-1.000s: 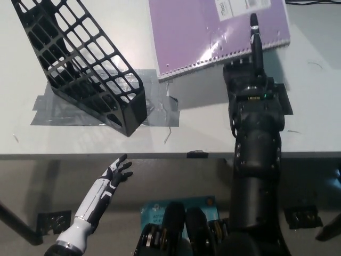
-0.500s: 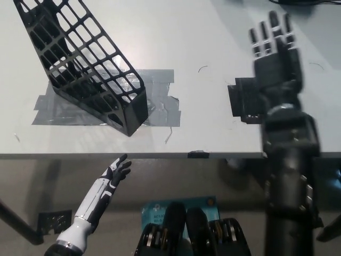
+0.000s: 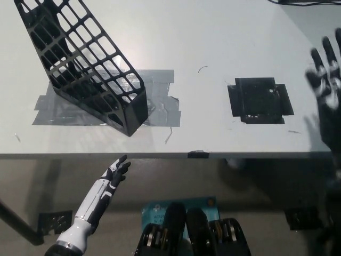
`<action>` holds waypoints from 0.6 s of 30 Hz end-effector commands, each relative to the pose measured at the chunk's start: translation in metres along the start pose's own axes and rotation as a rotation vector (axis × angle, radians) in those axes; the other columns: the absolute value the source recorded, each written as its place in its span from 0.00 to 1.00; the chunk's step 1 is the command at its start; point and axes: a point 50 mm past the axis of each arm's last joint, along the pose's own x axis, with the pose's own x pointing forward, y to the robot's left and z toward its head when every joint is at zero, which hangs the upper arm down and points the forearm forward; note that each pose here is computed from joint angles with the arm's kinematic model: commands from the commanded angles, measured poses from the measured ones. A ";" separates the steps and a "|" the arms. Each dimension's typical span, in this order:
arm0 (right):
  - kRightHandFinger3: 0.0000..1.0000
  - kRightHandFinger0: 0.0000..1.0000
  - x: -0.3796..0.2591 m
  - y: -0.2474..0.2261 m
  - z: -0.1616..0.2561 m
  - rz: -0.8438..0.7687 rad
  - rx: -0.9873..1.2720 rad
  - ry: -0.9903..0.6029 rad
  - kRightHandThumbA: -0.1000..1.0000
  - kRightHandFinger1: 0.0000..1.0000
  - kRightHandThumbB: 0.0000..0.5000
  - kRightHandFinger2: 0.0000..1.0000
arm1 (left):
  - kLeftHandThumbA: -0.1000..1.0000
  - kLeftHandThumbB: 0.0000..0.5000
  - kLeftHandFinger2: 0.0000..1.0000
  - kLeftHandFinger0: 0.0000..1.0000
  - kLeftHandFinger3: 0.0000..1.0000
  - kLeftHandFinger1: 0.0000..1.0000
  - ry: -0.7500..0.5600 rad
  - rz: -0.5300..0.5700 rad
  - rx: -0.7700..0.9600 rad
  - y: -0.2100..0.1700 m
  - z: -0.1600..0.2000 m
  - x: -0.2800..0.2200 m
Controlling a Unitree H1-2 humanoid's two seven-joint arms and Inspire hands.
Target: A shelf with a book inside it is placed on the center of the desk infront of the robot. The robot uses its right hand to grab the book, take it out and hand it to a person.
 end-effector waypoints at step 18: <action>1.00 1.00 -0.122 -0.047 -0.121 0.286 -0.576 0.440 1.00 1.00 0.68 1.00 | 1.00 0.51 1.00 1.00 1.00 1.00 0.031 0.096 -0.116 -0.016 -0.020 -0.049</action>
